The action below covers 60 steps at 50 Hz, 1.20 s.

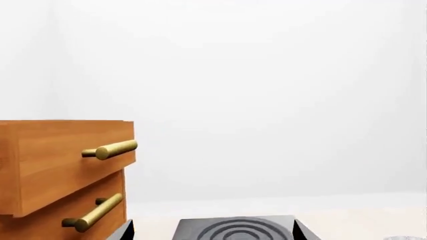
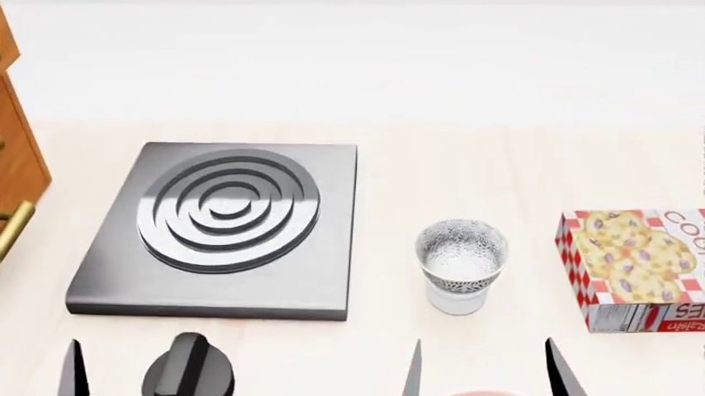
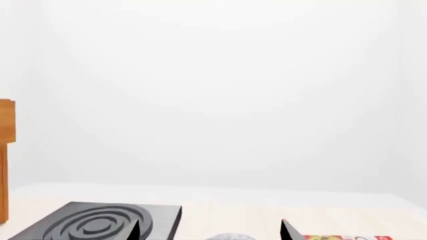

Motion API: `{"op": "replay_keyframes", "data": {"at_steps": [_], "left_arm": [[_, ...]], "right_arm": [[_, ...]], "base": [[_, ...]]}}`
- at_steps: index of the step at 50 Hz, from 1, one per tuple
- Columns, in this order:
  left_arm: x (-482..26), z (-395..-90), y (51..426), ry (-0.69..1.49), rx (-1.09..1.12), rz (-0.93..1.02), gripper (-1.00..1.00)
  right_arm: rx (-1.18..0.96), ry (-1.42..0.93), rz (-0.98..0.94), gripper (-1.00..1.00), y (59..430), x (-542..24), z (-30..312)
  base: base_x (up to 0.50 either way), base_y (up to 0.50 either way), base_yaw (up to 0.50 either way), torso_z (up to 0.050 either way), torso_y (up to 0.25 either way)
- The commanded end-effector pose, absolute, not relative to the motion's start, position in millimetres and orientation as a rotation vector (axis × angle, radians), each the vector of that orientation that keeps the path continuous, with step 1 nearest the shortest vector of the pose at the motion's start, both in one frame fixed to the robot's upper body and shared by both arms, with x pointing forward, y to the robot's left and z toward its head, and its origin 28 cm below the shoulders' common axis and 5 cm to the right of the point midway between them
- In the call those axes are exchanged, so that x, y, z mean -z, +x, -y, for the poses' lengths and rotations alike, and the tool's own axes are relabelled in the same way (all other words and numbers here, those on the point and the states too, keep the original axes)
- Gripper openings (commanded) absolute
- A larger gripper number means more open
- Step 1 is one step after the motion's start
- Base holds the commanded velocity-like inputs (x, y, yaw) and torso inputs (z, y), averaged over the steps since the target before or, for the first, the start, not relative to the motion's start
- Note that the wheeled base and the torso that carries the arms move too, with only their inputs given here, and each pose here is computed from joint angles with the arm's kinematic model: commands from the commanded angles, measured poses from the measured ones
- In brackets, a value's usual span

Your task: Pick the akita bowl on the ramekin and place it on the plate.

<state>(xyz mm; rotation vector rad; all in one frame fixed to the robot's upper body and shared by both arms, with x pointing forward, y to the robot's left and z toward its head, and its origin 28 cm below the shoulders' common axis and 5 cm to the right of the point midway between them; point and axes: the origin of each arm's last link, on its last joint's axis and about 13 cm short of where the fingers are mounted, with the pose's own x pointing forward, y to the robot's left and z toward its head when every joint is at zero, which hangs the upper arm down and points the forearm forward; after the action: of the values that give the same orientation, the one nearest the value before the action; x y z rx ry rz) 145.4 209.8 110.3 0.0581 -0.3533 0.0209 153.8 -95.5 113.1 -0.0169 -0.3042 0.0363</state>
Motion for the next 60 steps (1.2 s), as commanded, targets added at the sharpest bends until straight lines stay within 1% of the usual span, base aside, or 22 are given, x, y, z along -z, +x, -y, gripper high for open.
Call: {"op": "replay_keyframes", "data": {"at_steps": [1,8,9,15,56,60], "left_arm": [[-109.3,-208.8,147.1,0.058,-0.013,0.346,1.00],[-110.7,-209.7,145.5,0.063,-0.018,0.353,1.00],[-111.8,-209.6,144.6,0.062,-0.014,0.359,1.00],[-111.1,-210.2,145.4,0.061,-0.017,0.359,1.00],[-111.9,-211.0,145.1,0.062,-0.034,0.384,1.00],[-114.4,-212.3,141.6,0.034,-0.044,0.395,1.00]], "right_arm": [[-0.040,-0.017,0.303,1.00,154.2,-113.7,96.0],[-0.041,-0.014,0.301,1.00,154.4,-112.5,95.7],[-0.062,0.002,0.324,1.00,153.2,-112.5,95.6],[-0.063,0.004,0.338,1.00,151.7,-111.6,95.6],[-0.064,-0.001,0.319,1.00,150.3,-111.0,95.2],[-0.067,-0.001,0.314,1.00,151.3,-108.2,94.2]], "base": [[0.00,0.00,0.00,0.050,0.000],[0.00,0.00,0.00,0.050,0.000],[0.00,0.00,0.00,0.050,0.000],[0.48,0.00,0.00,0.050,0.000],[0.00,0.00,0.00,0.050,0.000],[0.00,0.00,0.00,0.000,-0.028]]}}
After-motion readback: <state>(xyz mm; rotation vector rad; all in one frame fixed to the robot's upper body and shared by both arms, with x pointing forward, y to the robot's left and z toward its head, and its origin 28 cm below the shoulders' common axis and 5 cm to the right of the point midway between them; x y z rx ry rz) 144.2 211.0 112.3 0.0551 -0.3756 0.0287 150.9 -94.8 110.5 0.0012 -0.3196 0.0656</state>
